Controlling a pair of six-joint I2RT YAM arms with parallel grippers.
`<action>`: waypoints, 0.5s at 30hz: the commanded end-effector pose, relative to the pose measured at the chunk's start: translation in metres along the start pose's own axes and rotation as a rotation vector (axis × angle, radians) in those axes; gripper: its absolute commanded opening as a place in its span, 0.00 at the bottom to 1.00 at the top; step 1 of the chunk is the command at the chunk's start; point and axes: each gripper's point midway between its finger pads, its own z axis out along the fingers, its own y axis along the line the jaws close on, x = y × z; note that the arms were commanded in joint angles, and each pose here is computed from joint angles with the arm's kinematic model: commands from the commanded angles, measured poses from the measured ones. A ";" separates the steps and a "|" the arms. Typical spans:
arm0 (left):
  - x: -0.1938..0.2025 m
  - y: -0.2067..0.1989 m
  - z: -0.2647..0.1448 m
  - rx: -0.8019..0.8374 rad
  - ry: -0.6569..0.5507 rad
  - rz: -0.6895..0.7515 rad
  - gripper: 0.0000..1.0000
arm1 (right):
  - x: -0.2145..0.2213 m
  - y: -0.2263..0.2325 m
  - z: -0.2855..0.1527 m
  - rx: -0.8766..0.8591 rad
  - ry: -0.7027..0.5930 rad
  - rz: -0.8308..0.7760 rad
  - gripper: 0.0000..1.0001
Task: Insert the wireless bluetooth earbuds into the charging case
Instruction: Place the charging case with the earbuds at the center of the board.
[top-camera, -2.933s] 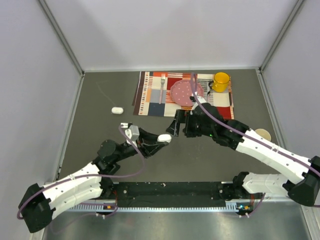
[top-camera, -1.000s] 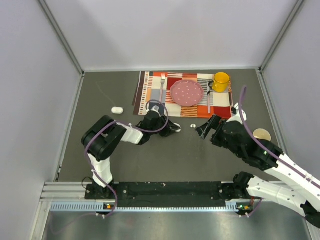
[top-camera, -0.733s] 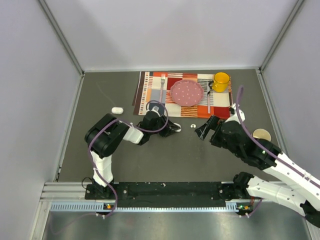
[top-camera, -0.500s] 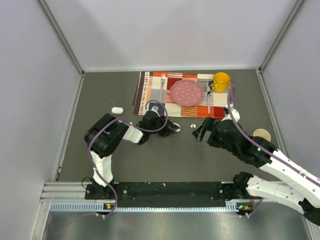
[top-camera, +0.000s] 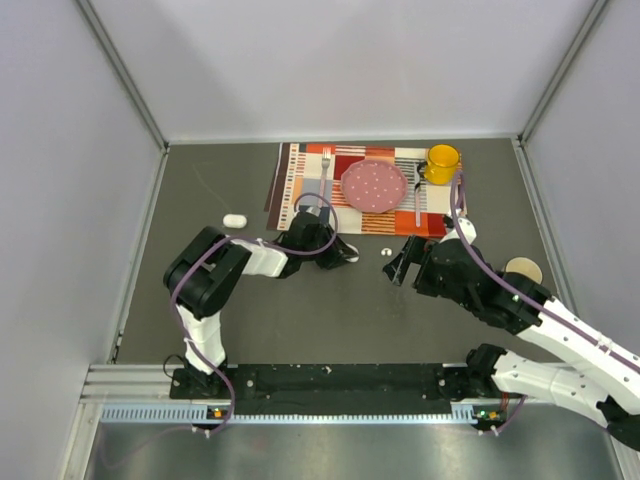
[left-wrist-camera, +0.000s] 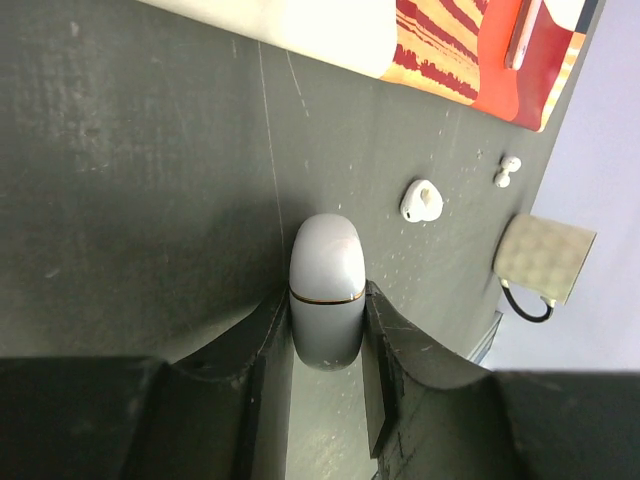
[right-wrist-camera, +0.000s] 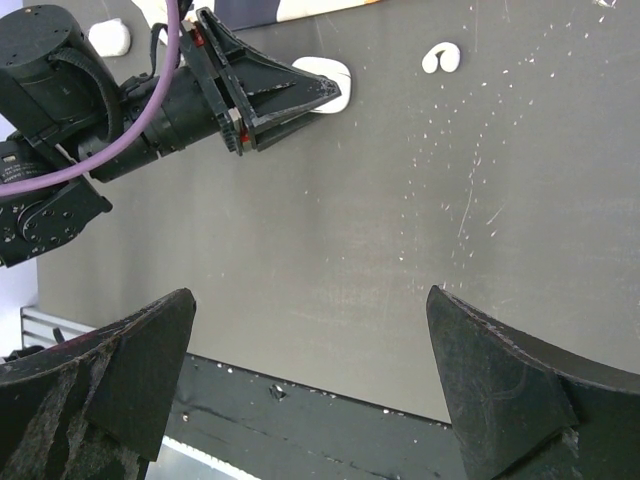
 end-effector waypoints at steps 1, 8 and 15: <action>-0.001 0.022 -0.007 -0.097 -0.008 0.009 0.34 | -0.015 0.009 -0.009 -0.033 -0.039 0.008 0.99; 0.001 0.030 -0.011 -0.119 -0.019 -0.005 0.43 | -0.013 0.008 -0.008 -0.030 -0.039 0.012 0.99; -0.001 0.040 -0.019 -0.167 -0.049 -0.013 0.44 | -0.014 0.007 -0.008 -0.027 -0.042 0.013 0.99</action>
